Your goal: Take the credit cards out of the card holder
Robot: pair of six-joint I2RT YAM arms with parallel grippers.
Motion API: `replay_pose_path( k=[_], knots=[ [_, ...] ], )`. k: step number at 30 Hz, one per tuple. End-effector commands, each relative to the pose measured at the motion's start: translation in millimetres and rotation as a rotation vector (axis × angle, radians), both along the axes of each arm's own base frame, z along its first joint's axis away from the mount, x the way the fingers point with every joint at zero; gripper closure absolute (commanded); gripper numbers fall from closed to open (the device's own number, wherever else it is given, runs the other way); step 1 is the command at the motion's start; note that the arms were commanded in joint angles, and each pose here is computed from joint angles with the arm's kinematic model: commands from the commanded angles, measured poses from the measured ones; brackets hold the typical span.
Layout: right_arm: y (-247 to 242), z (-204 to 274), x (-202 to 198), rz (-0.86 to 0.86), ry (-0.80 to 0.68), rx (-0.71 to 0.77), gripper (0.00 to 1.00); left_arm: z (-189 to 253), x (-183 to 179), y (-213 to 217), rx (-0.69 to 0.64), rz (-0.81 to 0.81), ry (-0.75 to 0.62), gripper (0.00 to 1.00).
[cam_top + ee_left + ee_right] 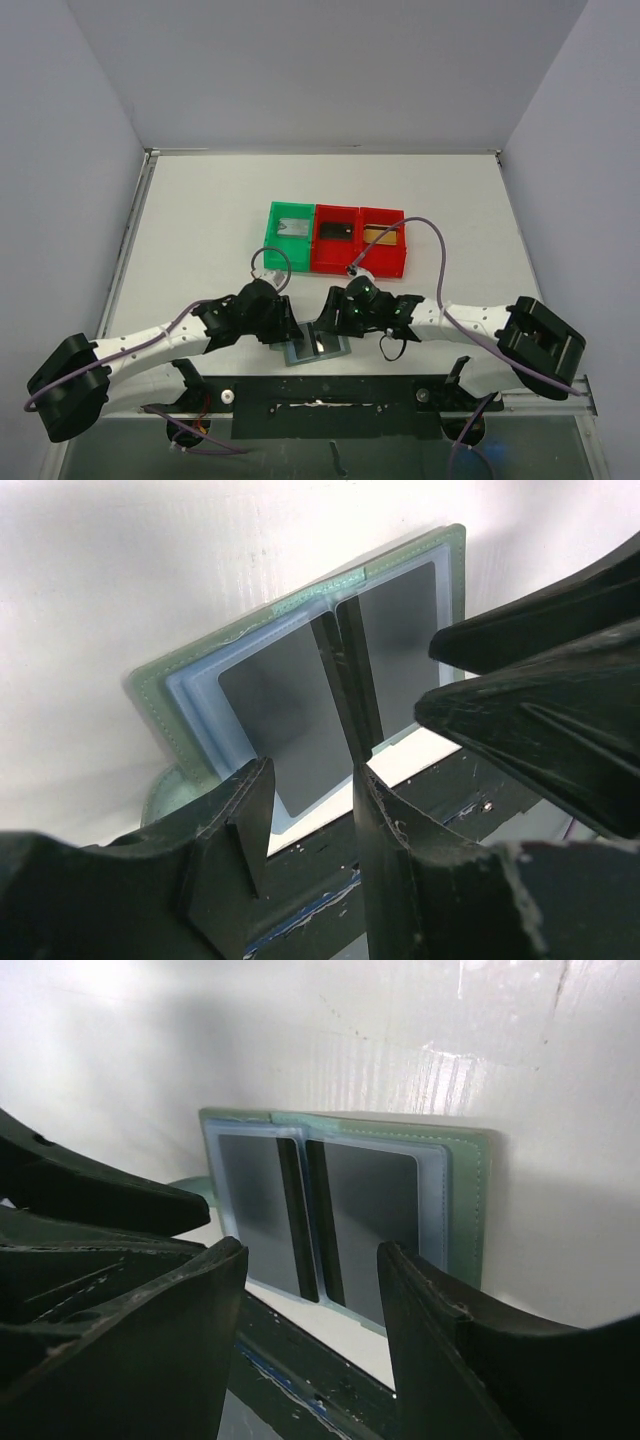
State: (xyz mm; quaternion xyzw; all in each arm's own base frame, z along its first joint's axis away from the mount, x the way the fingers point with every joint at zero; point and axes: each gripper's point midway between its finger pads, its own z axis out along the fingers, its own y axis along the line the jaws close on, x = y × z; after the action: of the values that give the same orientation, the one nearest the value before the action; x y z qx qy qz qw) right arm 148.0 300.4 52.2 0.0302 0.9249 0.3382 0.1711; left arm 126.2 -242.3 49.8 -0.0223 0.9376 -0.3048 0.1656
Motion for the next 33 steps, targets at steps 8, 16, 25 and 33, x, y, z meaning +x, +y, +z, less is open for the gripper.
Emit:
replay_pose_path(
  k=[8,16,25,33],
  knots=[
    [36.5,9.4,-1.4,0.095,0.005,0.051,0.6,-1.4,1.5,-8.3,-0.004,-0.027,-0.008,0.67],
    [33.1,-6.3,-7.3,0.092,0.048,-0.005,0.64,-16.7,-3.7,-1.2,0.029,-0.021,0.018,0.72],
    [40.4,-15.1,-15.9,0.115,0.082,0.016,0.75,-31.0,-6.5,6.7,0.09,-0.023,0.037,0.79],
    [40.5,-2.5,-11.2,0.1,0.06,0.091,0.82,-36.4,-7.1,13.2,0.13,-0.013,0.039,0.82]
  ],
)
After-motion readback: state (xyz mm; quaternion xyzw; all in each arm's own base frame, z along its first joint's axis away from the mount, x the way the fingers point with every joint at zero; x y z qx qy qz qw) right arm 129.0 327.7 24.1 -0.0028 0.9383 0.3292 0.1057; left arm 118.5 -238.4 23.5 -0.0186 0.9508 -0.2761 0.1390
